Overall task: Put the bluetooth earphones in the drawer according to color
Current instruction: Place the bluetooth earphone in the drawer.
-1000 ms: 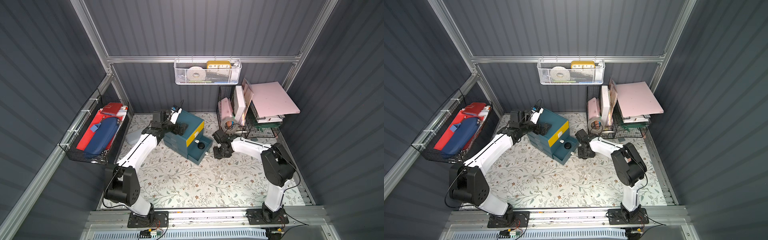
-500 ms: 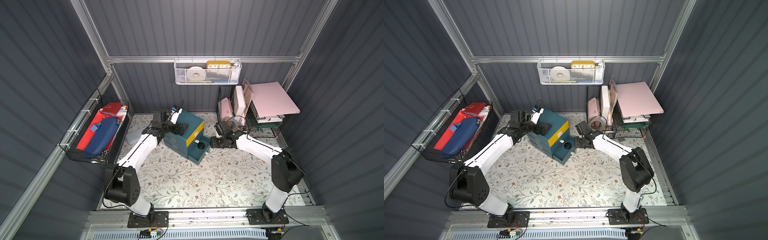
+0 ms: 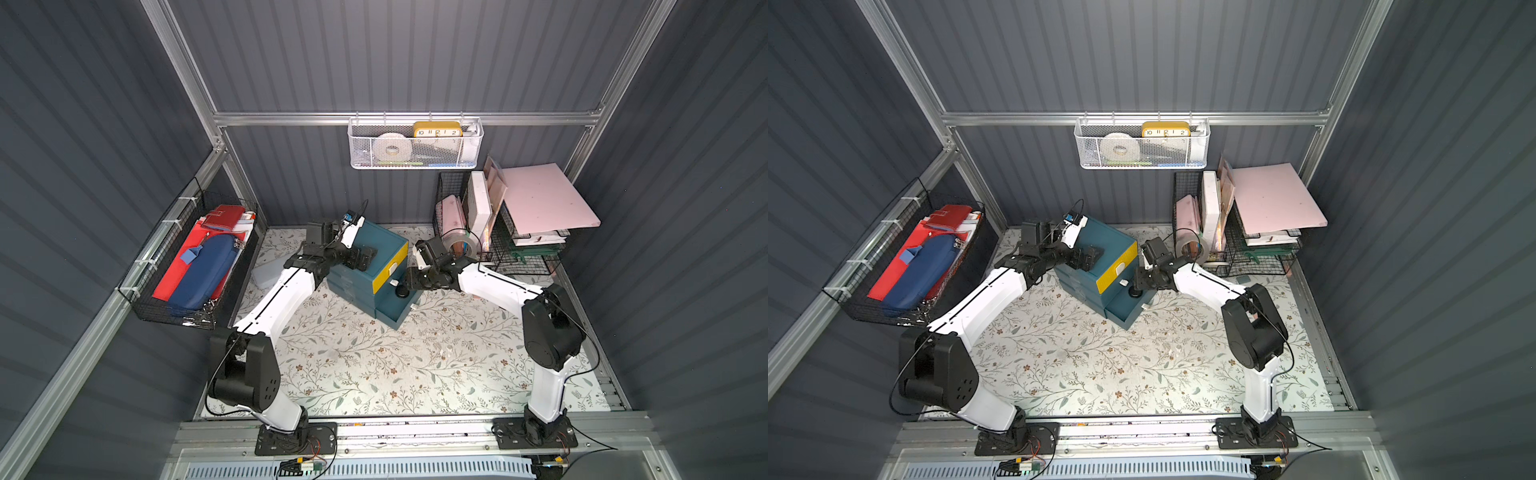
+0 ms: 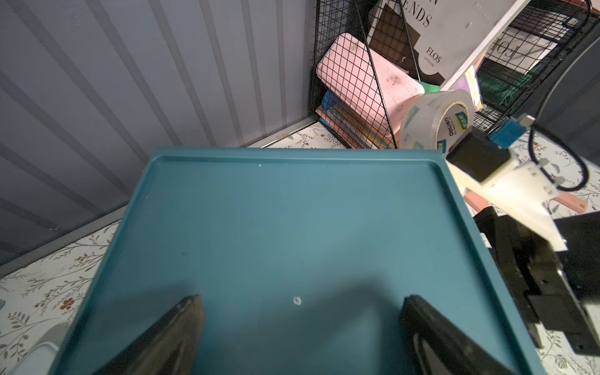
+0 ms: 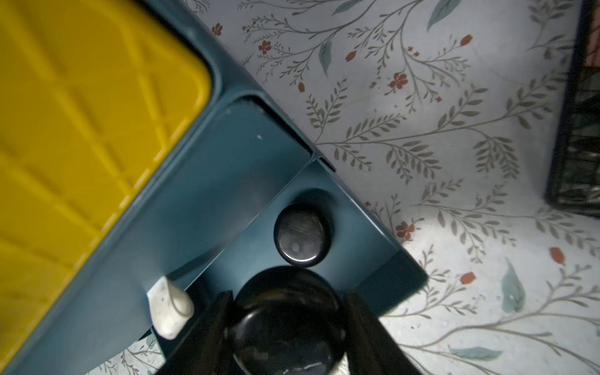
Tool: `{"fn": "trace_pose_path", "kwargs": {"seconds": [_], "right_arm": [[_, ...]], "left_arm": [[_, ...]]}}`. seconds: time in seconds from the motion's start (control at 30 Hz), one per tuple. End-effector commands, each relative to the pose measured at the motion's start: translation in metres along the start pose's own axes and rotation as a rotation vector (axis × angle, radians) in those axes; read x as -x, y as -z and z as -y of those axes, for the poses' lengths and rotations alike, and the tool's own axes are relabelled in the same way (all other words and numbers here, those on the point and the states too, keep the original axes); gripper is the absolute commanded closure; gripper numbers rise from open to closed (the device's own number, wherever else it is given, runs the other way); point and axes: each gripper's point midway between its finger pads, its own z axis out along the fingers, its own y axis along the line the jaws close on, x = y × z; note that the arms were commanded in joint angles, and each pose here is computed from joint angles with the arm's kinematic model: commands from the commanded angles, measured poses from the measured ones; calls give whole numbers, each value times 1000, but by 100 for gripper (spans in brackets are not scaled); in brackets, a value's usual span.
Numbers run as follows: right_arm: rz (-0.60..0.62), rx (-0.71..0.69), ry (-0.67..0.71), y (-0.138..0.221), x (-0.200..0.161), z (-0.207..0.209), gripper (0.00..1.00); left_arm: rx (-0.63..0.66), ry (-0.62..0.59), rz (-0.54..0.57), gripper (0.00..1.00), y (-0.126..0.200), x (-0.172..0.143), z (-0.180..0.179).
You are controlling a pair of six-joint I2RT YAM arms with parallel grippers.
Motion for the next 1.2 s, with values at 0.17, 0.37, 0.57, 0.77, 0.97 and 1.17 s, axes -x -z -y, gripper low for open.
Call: {"fn": "trace_pose_path", "kwargs": {"seconds": [0.17,0.37,0.57,0.77,0.97,1.17], "right_arm": [[12,38,-18,-5,5,-12,79],[-2,36,-29,-11,1,-10,47],[2,36,-34,-10,1,-9,33],[17,34,-34,-5,4,-10,30],[73,31,-46,10,10,-8,30],[90,24,-77,26,5,3,41]], "left_arm": [[-68,110,-210,1,-7,-63,19],[-65,108,-210,1,-7,-63,19],[-63,108,-210,0,-7,-63,19],[-62,106,-207,1,-6,-62,19],[-65,108,-210,1,-7,-63,19],[-70,109,-212,1,-9,-64,19]]}}
